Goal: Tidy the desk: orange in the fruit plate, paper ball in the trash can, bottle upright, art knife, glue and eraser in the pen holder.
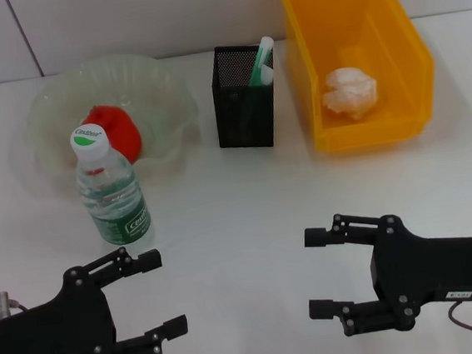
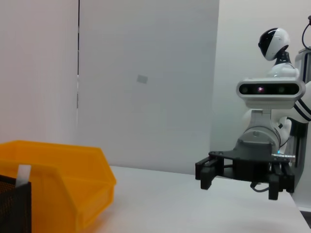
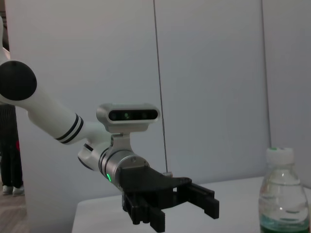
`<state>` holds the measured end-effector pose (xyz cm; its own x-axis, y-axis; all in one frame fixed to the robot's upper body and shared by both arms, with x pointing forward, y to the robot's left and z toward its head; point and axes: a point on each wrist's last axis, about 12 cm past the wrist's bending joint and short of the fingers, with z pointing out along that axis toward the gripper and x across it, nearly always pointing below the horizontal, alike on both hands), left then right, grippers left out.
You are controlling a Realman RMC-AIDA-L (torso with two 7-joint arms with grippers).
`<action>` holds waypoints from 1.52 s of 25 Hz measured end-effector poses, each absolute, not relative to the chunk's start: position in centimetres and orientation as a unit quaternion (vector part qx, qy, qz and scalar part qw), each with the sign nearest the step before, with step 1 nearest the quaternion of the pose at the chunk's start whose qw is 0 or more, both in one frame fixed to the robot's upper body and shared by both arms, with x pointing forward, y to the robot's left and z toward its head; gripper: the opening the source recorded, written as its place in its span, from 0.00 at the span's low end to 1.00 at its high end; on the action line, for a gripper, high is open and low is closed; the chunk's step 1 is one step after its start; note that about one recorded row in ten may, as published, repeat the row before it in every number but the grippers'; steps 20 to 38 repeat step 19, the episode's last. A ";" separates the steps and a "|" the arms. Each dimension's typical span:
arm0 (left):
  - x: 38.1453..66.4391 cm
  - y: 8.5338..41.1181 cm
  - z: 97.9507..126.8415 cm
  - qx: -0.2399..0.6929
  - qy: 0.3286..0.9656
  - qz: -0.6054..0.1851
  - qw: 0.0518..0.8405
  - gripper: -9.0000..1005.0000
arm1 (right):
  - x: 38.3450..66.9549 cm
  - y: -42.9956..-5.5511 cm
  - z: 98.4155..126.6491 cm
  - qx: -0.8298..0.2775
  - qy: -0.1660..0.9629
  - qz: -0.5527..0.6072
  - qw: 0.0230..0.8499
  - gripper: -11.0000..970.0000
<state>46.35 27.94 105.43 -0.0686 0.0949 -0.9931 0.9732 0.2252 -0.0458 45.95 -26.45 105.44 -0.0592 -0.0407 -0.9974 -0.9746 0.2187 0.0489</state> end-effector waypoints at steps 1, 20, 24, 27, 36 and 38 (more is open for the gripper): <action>46.3 27.9 105.4 0.451 0.592 -0.429 0.512 0.81 | 46.0 -26.4 105.1 -0.437 0.584 0.444 0.521 0.82; 46.9 27.2 105.7 0.460 0.585 -0.443 0.500 0.81 | 45.5 -26.7 104.3 -0.429 0.602 0.436 0.514 0.82; 46.9 27.2 105.7 0.460 0.585 -0.443 0.500 0.81 | 45.5 -26.7 104.3 -0.429 0.602 0.436 0.514 0.82; 46.9 27.2 105.7 0.460 0.585 -0.443 0.500 0.81 | 45.5 -26.7 104.3 -0.429 0.602 0.436 0.514 0.82; 46.9 27.2 105.7 0.460 0.585 -0.443 0.500 0.81 | 45.5 -26.7 104.3 -0.429 0.602 0.436 0.514 0.82; 46.9 27.2 105.7 0.460 0.585 -0.443 0.500 0.81 | 45.5 -26.7 104.3 -0.429 0.602 0.436 0.514 0.82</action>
